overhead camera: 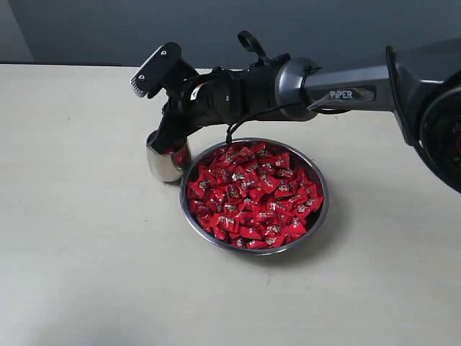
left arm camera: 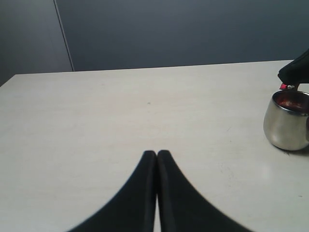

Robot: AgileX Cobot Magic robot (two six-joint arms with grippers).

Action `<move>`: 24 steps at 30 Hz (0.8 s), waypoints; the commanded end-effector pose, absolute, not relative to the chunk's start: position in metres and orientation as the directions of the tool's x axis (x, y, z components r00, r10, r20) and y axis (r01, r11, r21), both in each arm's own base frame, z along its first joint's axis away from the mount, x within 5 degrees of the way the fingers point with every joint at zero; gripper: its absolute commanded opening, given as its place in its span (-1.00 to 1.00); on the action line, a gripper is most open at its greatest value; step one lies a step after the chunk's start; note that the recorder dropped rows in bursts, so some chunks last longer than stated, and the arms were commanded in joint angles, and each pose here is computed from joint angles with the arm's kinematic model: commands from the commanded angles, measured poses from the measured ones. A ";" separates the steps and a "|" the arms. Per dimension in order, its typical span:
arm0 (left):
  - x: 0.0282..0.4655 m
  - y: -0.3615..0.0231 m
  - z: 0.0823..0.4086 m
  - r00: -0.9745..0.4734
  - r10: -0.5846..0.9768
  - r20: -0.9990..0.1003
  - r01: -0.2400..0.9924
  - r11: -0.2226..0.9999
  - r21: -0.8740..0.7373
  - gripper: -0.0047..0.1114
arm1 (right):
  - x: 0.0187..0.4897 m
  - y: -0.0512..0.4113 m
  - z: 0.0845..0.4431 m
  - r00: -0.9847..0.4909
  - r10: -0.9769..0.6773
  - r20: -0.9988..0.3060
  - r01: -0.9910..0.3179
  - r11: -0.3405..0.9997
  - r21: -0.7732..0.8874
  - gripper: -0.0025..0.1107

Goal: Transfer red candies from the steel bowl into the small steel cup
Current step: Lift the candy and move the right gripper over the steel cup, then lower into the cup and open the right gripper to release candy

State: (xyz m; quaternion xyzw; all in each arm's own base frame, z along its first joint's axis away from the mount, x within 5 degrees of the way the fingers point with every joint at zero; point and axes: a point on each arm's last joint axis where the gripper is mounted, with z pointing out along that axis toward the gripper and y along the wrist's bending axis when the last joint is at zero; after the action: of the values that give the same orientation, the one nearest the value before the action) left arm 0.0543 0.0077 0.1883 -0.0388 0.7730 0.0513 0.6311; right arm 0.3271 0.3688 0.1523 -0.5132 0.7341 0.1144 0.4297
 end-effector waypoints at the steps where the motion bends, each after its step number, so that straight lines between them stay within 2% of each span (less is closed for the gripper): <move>1: 0.054 0.008 0.187 -0.197 0.001 -0.980 -0.125 0.992 0.026 -0.91 | 0.329 0.370 0.158 -0.070 -0.649 -0.757 -0.843 0.444 -0.303 -0.97; 15: 0.054 0.008 0.187 -0.197 0.001 -0.980 -0.125 0.992 0.026 -0.91 | 0.322 0.365 0.203 -0.068 -0.608 -0.791 -0.845 0.456 -0.278 -0.97; 24: 0.054 0.008 0.187 -0.197 0.001 -0.980 -0.125 0.992 0.026 -0.91 | 0.313 0.362 0.197 -0.117 -0.671 -0.733 -0.888 0.401 -0.225 -0.97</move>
State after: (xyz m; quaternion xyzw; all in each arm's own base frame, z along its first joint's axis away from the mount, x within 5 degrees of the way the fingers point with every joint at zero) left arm 0.0543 0.0077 0.1883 -0.0388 0.7730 0.0513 0.6311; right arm 0.3139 0.3623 0.1931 -0.5308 0.7347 0.1332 0.4009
